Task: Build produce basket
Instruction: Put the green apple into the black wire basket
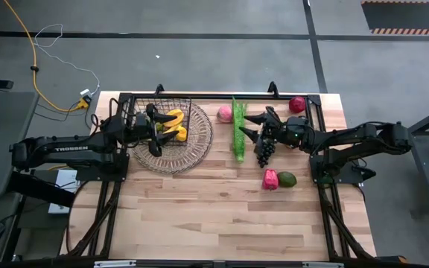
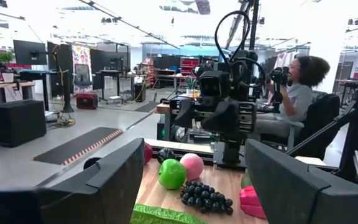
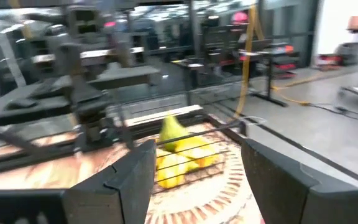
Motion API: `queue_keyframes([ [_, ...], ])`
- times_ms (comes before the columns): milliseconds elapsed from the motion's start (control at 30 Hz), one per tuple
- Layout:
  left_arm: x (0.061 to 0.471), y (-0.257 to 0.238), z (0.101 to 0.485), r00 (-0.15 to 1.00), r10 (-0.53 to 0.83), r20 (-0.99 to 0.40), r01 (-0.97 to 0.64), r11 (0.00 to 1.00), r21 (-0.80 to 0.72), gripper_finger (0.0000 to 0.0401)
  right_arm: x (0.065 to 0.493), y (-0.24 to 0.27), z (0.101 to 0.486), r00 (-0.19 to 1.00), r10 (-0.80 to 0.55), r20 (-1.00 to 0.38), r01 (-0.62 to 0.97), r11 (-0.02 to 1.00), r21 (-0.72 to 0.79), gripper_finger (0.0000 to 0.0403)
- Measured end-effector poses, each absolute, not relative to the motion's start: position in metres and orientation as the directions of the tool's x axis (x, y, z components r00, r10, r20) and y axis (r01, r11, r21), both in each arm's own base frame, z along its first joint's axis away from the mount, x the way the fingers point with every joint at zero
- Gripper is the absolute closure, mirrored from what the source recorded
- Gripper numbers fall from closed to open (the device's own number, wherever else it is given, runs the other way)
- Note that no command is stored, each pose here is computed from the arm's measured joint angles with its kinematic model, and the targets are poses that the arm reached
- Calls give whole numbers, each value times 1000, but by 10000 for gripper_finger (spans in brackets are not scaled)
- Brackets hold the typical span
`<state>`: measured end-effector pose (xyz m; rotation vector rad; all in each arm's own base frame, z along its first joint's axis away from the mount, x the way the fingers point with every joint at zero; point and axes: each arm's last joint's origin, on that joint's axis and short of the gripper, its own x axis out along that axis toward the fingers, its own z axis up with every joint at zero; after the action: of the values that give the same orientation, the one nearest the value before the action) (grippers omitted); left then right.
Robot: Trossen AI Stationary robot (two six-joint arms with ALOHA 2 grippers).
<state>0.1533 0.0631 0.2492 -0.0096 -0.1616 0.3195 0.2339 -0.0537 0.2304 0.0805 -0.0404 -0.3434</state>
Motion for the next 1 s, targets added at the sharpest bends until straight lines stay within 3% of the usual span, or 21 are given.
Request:
queue_keyframes([
  [367,153,64,249,932,328,157,-326,945,-38,139,232,-58,228,868,-497,-1,487,851,197,175],
  [767,153,64,249,930,331,158,-329,944,-38,139,232,-59,223,858,-512,-54,511,837,196,175],
  [867,153,64,249,930,331,158,-329,944,-38,139,236,-61,223,855,-493,-159,518,831,205,175],
  [1000,153,64,249,930,331,158,-329,944,-38,139,243,-67,230,772,-492,-402,592,787,173,175],
])
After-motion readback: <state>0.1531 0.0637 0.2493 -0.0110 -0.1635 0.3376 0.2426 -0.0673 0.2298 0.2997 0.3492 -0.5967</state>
